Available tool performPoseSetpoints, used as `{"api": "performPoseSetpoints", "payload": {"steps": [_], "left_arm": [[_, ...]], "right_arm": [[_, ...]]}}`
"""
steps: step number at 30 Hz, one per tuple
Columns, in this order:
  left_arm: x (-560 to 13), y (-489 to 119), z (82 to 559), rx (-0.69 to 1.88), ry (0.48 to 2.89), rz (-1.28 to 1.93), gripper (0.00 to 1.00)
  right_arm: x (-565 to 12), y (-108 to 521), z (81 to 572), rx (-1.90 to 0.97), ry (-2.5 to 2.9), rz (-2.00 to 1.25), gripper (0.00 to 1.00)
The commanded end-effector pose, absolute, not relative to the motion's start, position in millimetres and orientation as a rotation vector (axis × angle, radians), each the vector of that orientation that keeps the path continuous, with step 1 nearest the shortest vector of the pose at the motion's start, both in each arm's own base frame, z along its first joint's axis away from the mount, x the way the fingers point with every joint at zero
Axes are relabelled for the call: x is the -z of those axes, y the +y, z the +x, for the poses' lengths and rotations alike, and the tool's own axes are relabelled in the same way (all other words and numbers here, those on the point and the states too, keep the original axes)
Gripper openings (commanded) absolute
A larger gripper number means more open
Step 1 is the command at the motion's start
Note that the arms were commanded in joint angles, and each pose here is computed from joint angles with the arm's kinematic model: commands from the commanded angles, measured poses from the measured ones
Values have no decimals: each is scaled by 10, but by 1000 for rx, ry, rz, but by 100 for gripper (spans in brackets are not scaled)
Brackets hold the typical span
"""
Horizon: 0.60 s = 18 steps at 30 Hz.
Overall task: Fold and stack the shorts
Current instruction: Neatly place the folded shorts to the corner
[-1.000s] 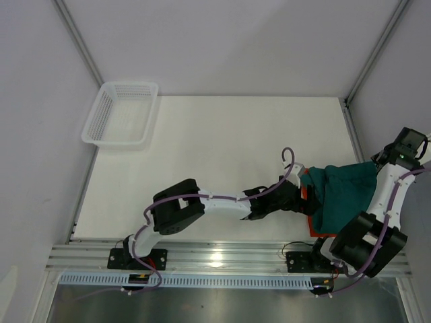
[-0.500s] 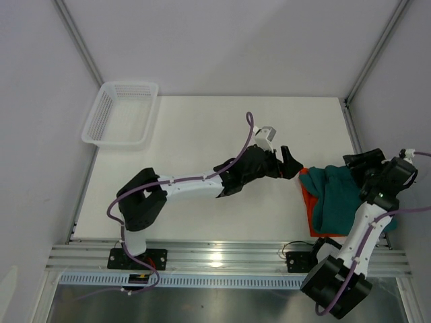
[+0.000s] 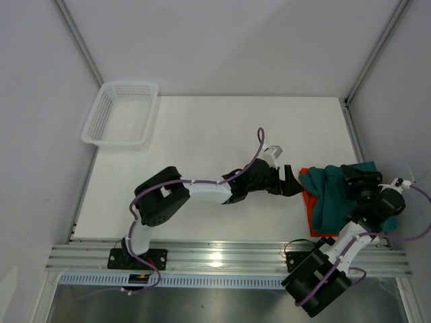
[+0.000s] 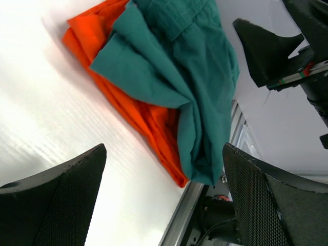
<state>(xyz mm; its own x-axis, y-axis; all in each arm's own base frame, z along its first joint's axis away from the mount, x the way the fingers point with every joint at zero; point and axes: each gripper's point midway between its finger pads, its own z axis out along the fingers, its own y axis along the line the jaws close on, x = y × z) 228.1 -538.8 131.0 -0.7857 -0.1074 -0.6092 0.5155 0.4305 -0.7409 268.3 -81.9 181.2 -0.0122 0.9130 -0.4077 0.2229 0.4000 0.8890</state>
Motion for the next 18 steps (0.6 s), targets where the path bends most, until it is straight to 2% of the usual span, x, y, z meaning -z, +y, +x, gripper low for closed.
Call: {"api": "performPoseSetpoints", "payload": {"steps": [1,5,18], "left_arm": [[-1650,-5336,2349,1445,1983,332,96],[-1674,-5146,2422,1417,1970,313,95],[-1538,-4930,2443,1399,1981,274,95]], "right_arm": [[-2049,-886,2672,-827,1380,954,58],[-1844,-912,2667,-855,1344,967,59],[-691,-282,2690,-877,1592,1135,63]]}}
